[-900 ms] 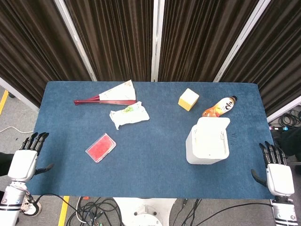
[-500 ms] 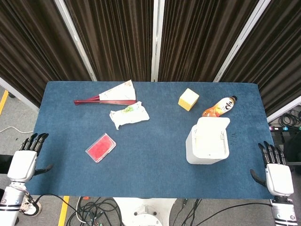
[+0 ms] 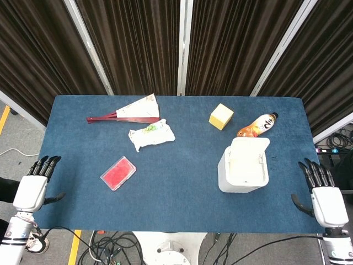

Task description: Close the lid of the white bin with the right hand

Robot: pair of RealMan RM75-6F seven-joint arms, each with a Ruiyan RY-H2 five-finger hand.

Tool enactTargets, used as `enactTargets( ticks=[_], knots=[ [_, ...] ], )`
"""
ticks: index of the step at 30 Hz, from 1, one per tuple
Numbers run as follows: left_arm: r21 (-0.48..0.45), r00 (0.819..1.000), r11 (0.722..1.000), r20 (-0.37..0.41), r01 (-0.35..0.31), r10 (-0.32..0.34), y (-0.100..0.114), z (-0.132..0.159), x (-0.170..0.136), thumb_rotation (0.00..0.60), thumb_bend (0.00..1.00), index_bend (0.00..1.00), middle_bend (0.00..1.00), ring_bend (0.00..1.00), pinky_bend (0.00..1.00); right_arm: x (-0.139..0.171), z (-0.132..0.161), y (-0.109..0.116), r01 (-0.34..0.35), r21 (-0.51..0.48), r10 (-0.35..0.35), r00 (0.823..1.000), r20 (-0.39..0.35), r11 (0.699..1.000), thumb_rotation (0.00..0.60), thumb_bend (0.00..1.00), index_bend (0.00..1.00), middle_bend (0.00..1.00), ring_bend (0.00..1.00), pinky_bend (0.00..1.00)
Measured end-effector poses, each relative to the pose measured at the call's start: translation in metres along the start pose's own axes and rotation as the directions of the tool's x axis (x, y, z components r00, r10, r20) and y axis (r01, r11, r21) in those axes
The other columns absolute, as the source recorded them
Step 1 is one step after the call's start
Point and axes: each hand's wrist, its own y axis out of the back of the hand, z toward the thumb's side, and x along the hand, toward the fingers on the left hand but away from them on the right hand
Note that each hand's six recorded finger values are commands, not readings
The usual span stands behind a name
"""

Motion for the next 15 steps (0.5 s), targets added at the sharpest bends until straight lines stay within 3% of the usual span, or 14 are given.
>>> enactTargets(
  ticks=[7, 11, 15],
  knots=[
    [-0.005, 1.0, 1.0, 0.007, 0.003, -0.003, -0.002, 0.003, 0.001, 0.6, 0.07, 0.08, 0.09, 0.04, 0.13, -0.047, 0.048, 0.056, 0.038, -0.025, -0.041, 0.991, -0.13, 0.999, 0.593, 0.28, 0.0, 0.0, 0.0, 0.0],
    [-0.013, 1.0, 1.0, -0.005, 0.005, -0.005, -0.003, -0.001, -0.001, 0.6, 0.07, 0.08, 0.09, 0.04, 0.13, -0.086, 0.076, 0.077, 0.011, -0.048, -0.019, 0.984, -0.18, 0.999, 0.592, 0.32, 0.0, 0.03, 0.0, 0.0],
    [-0.017, 1.0, 1.0, -0.014, 0.003, -0.004, -0.003, -0.004, -0.002, 0.6, 0.07, 0.08, 0.09, 0.04, 0.13, -0.121, 0.092, 0.086, -0.048, -0.073, 0.035, 0.984, -0.177, 0.996, 0.558, 0.33, 0.0, 0.08, 0.0, 0.0]
  ],
)
